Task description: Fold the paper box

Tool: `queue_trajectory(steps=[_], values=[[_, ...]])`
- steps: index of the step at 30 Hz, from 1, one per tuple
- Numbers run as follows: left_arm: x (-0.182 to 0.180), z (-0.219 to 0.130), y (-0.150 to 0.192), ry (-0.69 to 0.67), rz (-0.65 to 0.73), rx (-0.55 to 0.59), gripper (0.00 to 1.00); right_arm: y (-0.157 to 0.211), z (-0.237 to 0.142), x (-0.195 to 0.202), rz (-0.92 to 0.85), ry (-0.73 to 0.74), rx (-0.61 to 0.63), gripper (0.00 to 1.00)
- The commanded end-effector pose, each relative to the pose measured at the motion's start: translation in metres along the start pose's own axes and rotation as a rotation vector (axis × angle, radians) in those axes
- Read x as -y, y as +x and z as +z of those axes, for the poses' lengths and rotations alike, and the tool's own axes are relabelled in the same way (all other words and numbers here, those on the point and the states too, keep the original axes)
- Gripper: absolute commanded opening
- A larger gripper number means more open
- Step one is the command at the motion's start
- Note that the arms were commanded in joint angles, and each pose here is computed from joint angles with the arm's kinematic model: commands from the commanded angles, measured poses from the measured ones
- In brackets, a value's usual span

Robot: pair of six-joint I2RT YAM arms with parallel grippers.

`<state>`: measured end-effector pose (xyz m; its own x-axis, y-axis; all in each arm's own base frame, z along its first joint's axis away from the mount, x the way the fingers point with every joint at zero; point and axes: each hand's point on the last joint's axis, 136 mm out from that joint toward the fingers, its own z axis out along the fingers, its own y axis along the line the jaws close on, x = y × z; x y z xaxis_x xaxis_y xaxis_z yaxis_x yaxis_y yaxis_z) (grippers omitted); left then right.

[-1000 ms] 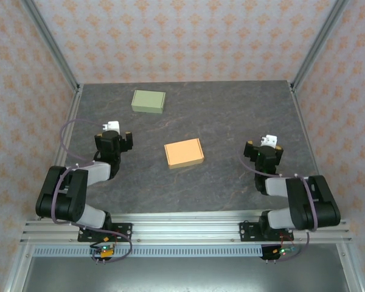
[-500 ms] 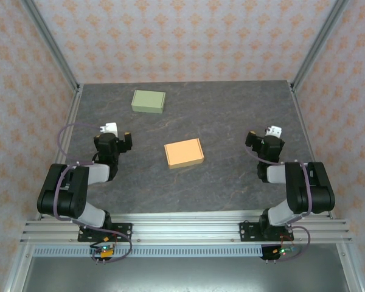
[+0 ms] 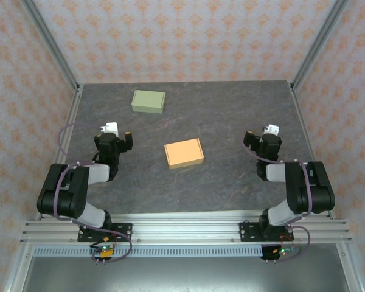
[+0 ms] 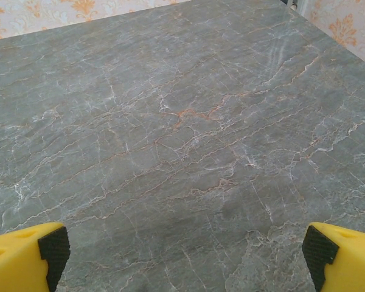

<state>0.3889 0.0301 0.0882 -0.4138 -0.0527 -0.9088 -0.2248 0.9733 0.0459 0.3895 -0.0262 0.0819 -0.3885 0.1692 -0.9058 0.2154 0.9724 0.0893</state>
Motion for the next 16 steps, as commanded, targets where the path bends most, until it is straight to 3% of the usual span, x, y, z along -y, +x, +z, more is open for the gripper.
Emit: queue_trajectory(steps=[1, 16], values=[[0.0017, 0.0000, -0.0066, 0.003, 0.003, 0.029, 1.00, -0.0069, 0.0027, -0.0039, -0.005, -0.010, 0.008, 0.99], [0.0022, 0.0000, -0.0066, 0.004, 0.004, 0.029, 1.00, -0.0073, 0.0016, -0.0036, -0.010, -0.004, 0.014, 0.99]])
